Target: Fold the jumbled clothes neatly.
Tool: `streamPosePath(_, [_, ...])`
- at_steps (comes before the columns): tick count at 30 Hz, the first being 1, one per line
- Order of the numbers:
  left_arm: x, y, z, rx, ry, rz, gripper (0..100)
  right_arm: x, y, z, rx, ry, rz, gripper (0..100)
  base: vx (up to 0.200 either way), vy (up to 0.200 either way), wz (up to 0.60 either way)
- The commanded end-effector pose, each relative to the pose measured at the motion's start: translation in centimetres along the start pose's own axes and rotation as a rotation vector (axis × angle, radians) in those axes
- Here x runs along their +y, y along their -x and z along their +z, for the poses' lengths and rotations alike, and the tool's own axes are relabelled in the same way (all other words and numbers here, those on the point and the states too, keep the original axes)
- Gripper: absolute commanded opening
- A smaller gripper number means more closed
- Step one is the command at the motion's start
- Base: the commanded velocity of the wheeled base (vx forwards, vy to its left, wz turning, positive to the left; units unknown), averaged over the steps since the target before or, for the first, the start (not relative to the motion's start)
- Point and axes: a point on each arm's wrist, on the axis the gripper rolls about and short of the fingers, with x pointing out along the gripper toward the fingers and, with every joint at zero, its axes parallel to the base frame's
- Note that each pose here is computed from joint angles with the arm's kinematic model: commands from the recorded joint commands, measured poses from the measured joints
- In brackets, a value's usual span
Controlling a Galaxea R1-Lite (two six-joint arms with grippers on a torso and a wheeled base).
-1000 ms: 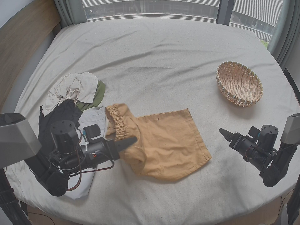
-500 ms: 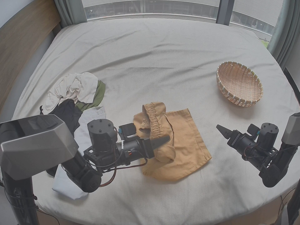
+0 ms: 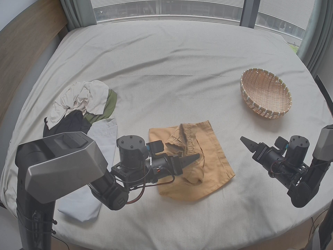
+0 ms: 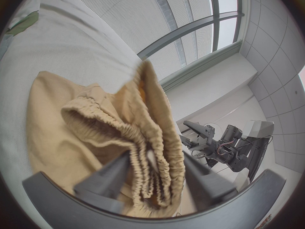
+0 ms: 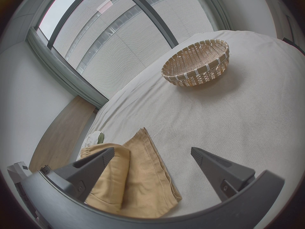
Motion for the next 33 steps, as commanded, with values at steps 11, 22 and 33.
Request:
streamPosePath(11, [-0.6,2.7,0.5,-0.027,0.004,0.075,100,-1.0,-0.5,-1.3,0.05,-0.017,-0.036,100,0.0,0.0,0.0])
streamPosePath(22, [-2.0,11.7,2.1,-0.076,0.03,0.183,100,-1.6,-1.2,-3.4,0.125,-0.061,-0.055,100,0.0,0.0,0.0])
streamPosePath(33, [-1.6,18.8,0.2,-0.129,0.046,0.29,100,-1.0,-2.4,-5.3,0.184,-0.079,-0.023,100,0.0,0.0,0.0])
